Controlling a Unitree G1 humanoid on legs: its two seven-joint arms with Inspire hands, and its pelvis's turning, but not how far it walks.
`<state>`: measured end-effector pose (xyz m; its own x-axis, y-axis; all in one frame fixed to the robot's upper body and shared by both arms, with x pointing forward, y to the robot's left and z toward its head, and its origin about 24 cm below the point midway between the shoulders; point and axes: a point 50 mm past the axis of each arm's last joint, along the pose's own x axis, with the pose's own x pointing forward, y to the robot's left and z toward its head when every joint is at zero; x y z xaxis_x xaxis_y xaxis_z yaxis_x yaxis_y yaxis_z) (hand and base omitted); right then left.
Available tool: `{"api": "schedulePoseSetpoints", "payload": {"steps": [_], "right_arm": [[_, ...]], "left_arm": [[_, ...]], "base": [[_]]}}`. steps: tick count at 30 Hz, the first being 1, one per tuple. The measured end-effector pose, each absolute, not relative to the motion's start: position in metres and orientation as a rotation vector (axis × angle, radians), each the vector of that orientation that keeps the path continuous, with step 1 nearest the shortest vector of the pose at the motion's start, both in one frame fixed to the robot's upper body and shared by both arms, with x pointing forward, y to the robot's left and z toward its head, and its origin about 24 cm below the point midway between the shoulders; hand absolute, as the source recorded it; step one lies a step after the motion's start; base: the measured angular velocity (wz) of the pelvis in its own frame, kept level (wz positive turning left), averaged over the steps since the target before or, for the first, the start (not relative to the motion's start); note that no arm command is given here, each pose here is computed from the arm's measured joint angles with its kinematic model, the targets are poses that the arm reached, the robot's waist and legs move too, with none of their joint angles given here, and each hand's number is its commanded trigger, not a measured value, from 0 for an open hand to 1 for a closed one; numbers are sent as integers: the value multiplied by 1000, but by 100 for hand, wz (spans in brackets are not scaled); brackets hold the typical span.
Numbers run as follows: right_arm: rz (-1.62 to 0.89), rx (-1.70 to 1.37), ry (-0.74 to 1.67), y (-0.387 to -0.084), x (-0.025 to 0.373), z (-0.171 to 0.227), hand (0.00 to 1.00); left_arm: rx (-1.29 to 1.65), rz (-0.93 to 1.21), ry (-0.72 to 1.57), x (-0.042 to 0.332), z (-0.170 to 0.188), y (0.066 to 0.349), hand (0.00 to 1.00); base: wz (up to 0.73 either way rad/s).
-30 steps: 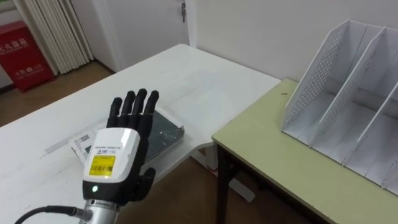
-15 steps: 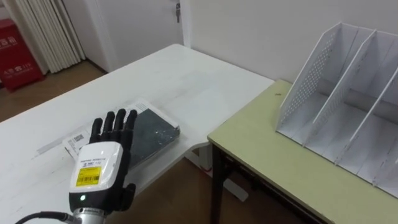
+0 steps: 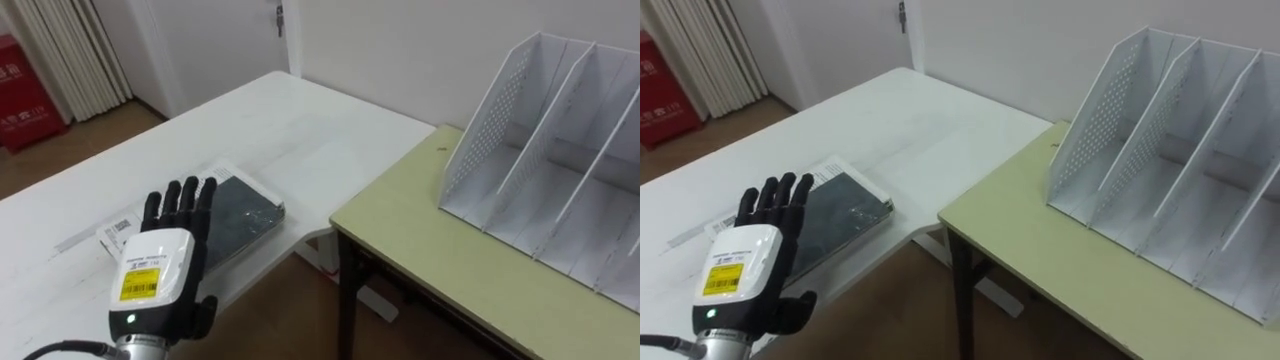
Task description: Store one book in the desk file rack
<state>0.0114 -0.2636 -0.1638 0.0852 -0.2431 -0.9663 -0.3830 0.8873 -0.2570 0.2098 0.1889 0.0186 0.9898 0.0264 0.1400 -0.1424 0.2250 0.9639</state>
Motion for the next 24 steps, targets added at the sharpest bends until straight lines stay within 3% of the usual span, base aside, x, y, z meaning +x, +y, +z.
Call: {"api": "schedulePoseSetpoints", "payload": {"steps": [23, 24], "right_arm": [[202, -572, 1556, -263, 18, -164, 0], [204, -572, 1558, -263, 18, -164, 0]], "left_arm": [[1206, 24, 159, 215, -4, 196, 0], [1204, 21, 175, 214, -6, 197, 13]], "base": [[-1], [0]]}}
